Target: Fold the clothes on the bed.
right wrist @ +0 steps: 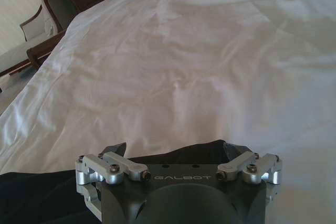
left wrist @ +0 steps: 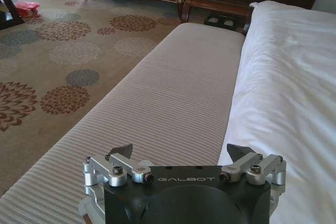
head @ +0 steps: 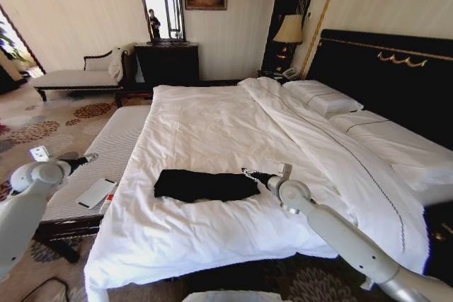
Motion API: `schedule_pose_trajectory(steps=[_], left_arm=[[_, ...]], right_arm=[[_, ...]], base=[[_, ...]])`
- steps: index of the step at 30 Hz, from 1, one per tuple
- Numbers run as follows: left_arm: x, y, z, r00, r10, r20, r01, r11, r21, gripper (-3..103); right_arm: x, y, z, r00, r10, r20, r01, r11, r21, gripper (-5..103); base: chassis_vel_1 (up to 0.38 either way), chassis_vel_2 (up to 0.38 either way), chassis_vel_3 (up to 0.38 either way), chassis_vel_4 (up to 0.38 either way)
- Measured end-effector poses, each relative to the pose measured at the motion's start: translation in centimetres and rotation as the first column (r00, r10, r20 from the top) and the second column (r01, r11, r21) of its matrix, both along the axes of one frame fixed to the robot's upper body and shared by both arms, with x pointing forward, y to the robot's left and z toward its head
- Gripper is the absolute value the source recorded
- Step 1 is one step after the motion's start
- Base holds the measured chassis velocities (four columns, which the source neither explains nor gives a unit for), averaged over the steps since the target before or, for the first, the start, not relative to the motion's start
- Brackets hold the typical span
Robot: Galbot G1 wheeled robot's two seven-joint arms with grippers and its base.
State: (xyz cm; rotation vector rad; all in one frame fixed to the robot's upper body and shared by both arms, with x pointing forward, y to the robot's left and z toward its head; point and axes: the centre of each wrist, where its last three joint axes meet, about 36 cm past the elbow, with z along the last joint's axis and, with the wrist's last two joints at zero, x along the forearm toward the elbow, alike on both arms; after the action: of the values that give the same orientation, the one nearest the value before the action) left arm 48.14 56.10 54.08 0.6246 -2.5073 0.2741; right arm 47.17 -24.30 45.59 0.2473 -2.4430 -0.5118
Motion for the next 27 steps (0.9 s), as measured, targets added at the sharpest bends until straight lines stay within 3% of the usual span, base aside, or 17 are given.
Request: schedule_pose_trajectory(steps=[5,7,11,12,14,18,20,24,27], left_arm=[[-0.6,2.3,1.0,0.999,0.048,0.0,-0.048,0.999,0.018,100],[-0.7,2.5,1.1,0.999,0.052,-0.001,-0.052,0.998,0.022,100],[-1.1,2.8,1.3,0.998,0.059,0.0,-0.059,0.998,0.027,100],[-1.2,2.7,1.3,0.998,0.058,0.002,-0.058,0.998,0.027,100],[-1.2,2.7,1.3,0.998,0.057,0.003,-0.057,0.998,0.027,100],[-1.3,2.4,1.3,0.999,0.052,0.005,-0.052,0.998,0.029,100],[-1.3,2.4,1.3,0.999,0.052,0.005,-0.052,0.998,0.029,100],[-1.1,2.1,1.3,0.999,0.044,0.006,-0.044,0.999,0.032,100],[-0.9,1.8,1.0,0.999,0.039,0.002,-0.039,0.999,0.033,100]], right_arm=[[0.3,0.6,-1.2,0.999,-0.008,-0.038,0.009,1.0,0.016,100],[0.3,0.7,-1.3,0.999,-0.007,-0.043,0.008,1.0,0.016,103],[0.2,0.8,-1.6,0.998,0.0,-0.055,0.001,1.0,0.012,97],[0.2,0.9,-1.9,0.998,0.001,-0.061,0.0,1.0,0.009,88],[0.2,0.9,-2.0,0.998,0.001,-0.063,-0.001,1.0,0.008,88],[0.3,1.0,-2.1,0.998,0.005,-0.061,-0.005,1.0,0.003,65],[0.3,0.9,-2.2,0.998,0.004,-0.06,-0.004,1.0,-0.002,65],[0.4,0.3,-2.1,0.999,-0.011,-0.047,0.01,1.0,-0.026,41],[0.2,0.0,-2.4,0.999,-0.02,-0.042,0.018,0.999,-0.047,49]], base=[[0.0,0.0,0.0,0.0],[0.0,0.0,0.0,0.0],[0.0,0.0,0.0,0.0],[0.0,0.0,0.0,0.0],[0.0,0.0,0.0,0.0],[0.0,0.0,0.0,0.0],[0.0,0.0,0.0,0.0],[0.0,0.0,0.0,0.0],[0.0,0.0,0.0,0.0]])
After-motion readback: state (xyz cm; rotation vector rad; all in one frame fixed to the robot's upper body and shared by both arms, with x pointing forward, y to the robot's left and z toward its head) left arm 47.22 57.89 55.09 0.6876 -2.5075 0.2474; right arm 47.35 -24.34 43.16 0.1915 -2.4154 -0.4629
